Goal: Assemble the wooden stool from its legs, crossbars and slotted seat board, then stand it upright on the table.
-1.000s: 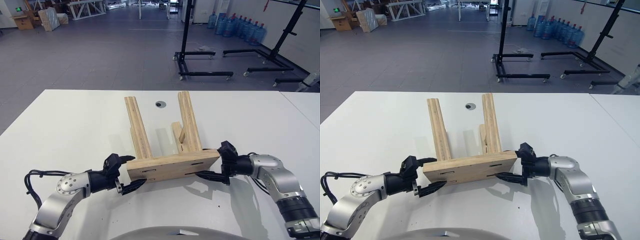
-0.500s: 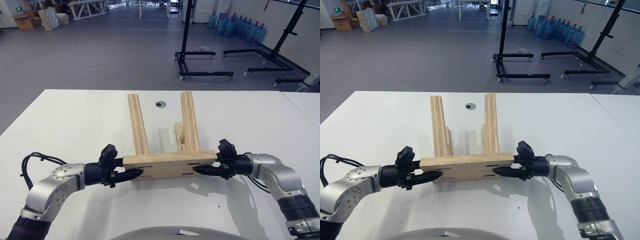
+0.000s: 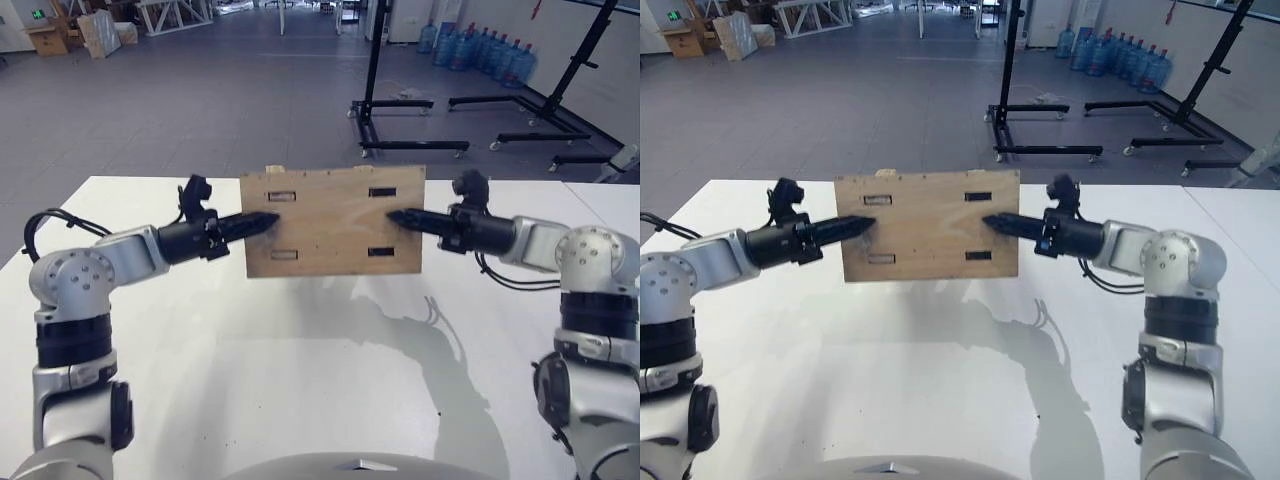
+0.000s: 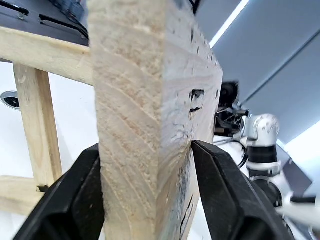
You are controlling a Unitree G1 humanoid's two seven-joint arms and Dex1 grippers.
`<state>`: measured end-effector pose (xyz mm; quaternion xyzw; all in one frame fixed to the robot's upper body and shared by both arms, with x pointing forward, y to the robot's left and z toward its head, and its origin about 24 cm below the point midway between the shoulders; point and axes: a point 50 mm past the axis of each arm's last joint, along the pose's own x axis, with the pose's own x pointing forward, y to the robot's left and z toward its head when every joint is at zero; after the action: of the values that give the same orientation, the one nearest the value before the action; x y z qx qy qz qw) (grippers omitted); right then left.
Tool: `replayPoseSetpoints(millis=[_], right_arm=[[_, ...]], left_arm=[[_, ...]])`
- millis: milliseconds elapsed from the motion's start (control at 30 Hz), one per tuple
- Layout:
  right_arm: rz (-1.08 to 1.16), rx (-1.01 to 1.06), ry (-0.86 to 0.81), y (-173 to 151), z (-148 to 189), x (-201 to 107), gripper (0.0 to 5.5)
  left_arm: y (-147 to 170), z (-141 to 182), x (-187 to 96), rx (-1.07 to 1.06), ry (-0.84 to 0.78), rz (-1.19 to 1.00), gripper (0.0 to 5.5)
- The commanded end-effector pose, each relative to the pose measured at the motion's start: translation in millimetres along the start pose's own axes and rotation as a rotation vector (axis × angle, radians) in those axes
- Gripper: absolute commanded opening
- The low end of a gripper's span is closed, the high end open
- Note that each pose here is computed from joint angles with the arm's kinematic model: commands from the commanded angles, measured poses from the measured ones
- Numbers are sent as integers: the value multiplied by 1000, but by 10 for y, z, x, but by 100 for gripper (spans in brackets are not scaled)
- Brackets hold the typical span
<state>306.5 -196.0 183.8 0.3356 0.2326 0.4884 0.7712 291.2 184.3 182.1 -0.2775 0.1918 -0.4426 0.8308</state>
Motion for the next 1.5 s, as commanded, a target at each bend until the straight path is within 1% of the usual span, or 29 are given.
replayPoseSetpoints(millis=[33,167,333,400,533,567,600,633,767,833,867,967,1100,1267,1433,1500], right_arm=[[-84,213,94,-72,-14,374,219],[-152,314,86,-97,69,580,218],[-201,354,94,-70,74,718,215],[-225,367,88,-79,43,740,215],[-280,433,62,-187,-161,757,215],[-292,454,54,-219,-192,741,250],[-298,478,38,-249,-201,717,263],[-301,495,30,-267,-203,706,283],[-325,561,-23,-365,-192,684,353],[-325,581,-46,-398,-170,705,400],[-327,588,-53,-412,-160,717,410],[-346,610,-74,-487,-154,727,465],[-348,622,-113,-559,-129,642,537],[-343,636,-194,-630,-36,528,540],[-375,631,-276,-708,91,394,540],[-403,631,-328,-762,139,244,540]], left_arm=[[6,18,317,-137,58,62,235],[-54,113,504,-220,53,92,235],[-123,172,633,-270,68,120,233],[-89,137,651,-298,86,153,230],[101,-58,653,-394,121,225,224],[151,-104,650,-416,125,242,224],[178,-133,658,-443,122,227,224],[210,-161,653,-459,119,233,254],[258,-201,703,-505,91,211,311],[265,-152,741,-517,63,196,350],[269,-133,758,-520,54,191,357],[319,-75,802,-534,19,205,404],[431,43,779,-561,-61,225,463],[626,90,685,-616,-156,258,538],[739,141,554,-643,-232,271,538],[775,231,417,-643,-300,269,538]])
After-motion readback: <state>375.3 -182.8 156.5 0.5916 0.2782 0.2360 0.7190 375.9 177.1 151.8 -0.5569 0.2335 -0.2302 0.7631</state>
